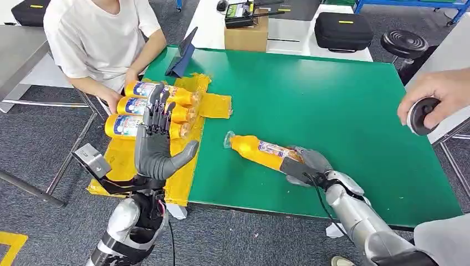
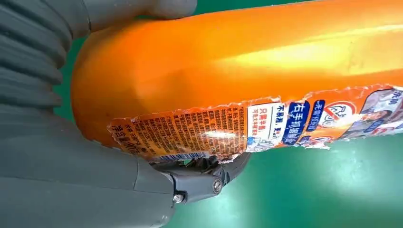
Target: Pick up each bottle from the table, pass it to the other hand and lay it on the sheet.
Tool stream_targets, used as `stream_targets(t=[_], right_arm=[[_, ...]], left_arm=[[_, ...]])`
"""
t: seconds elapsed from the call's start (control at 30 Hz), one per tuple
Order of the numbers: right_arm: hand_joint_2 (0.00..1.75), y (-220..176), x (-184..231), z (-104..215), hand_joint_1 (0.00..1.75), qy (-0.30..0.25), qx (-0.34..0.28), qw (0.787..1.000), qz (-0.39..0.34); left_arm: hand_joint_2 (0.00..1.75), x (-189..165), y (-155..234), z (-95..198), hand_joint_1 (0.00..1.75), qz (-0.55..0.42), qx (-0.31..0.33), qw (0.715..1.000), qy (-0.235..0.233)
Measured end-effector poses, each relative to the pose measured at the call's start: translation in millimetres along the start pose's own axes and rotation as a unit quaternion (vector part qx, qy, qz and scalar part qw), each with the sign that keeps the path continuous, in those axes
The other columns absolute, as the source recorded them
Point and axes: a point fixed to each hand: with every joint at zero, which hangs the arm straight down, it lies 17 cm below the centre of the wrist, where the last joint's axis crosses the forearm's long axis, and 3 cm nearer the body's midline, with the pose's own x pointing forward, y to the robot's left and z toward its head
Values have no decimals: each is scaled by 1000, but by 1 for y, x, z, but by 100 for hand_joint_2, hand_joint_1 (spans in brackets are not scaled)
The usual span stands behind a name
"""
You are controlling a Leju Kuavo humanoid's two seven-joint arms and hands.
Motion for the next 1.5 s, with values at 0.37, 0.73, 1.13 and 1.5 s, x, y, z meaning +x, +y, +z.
stream_targets(t=[0.37, 0.73, 1.13, 1.5], right_arm=[[175, -7, 32, 19, 175, -104, -121, 974, -164], [175, -57, 66, 43, 175, -179, -238, 923, -243], [175, -77, 84, 63, 175, -218, -280, 897, -264], [175, -42, 199, 85, 175, -335, -225, 882, -242]], left_arm=[[175, -16, 18, 10, 0, -11, 30, 999, 25], [175, -58, 34, 40, 0, -18, 39, 994, 97], [175, -94, 25, 65, 0, 5, 5, 985, 174], [175, -127, -22, 104, 0, 50, -68, 971, 224]])
